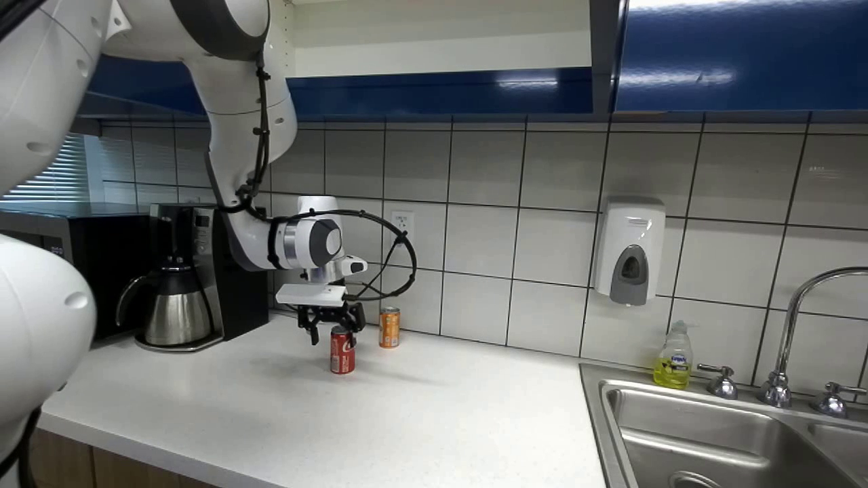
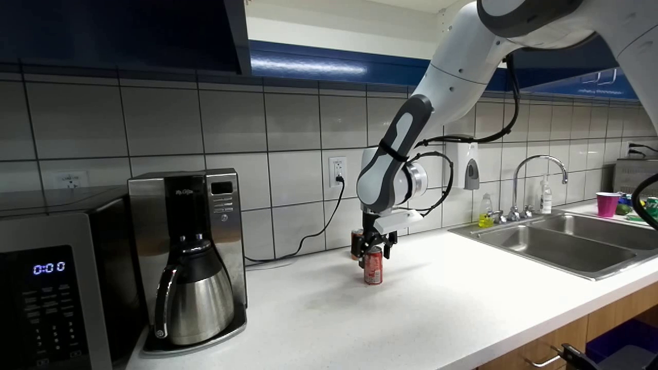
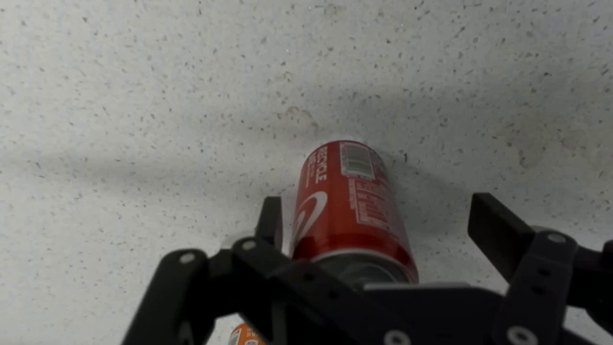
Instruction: Put the can inside the cupboard
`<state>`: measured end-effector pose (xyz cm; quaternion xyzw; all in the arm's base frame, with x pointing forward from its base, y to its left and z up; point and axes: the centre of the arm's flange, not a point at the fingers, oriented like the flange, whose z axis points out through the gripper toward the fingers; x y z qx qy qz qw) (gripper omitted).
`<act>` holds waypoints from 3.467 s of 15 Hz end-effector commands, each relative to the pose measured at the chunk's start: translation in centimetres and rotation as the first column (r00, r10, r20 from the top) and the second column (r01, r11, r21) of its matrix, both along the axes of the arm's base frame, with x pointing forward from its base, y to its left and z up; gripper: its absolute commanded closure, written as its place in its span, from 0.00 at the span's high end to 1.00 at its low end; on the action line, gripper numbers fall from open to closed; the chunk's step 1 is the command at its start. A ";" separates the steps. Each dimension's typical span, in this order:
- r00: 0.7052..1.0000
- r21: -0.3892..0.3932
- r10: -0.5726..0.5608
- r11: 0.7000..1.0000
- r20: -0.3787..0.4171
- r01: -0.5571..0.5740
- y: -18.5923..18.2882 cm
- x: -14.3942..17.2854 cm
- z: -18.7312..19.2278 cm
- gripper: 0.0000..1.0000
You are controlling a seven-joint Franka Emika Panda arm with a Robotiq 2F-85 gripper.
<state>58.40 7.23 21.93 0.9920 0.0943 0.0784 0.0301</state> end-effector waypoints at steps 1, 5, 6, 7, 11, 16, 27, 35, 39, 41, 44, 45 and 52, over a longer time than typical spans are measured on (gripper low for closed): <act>1.000 -0.016 -0.014 1.000 0.027 0.014 0.5 -0.4 0.1 1.00; 0.999 -0.029 -0.034 0.999 0.023 0.035 0.3 -0.6 -0.2 1.00; 0.999 -0.037 -0.046 0.998 0.024 0.047 0.2 -0.6 -0.3 1.00; 0.998 -0.037 -0.060 0.997 0.025 0.061 -0.1 -0.5 -0.4 1.00; 0.995 -0.049 -0.093 0.994 0.036 0.094 -0.7 -0.3 -0.6 1.00; 0.992 -0.071 -0.102 0.992 0.070 0.106 -0.8 0.3 -1.8 1.00; 0.977 -0.050 -0.094 0.993 0.192 0.105 -0.5 0.7 -2.8 0.50; 0.975 -0.055 -0.114 0.990 0.193 0.126 -1.3 0.8 -1.2 0.41; 0.975 -0.064 -0.118 0.989 0.189 0.132 -1.3 0.3 1.2 0.41; 0.976 -0.068 -0.120 0.989 0.179 0.134 -1.2 0.0 2.5 0.41; 0.981 -0.073 -0.121 0.988 0.155 0.133 -0.7 -0.7 4.6 0.41; 0.982 -0.073 -0.121 0.988 0.144 0.133 -0.6 -1.0 5.2 0.41; 0.989 -0.076 -0.122 0.989 0.079 0.128 0.5 -4.2 8.9 0.41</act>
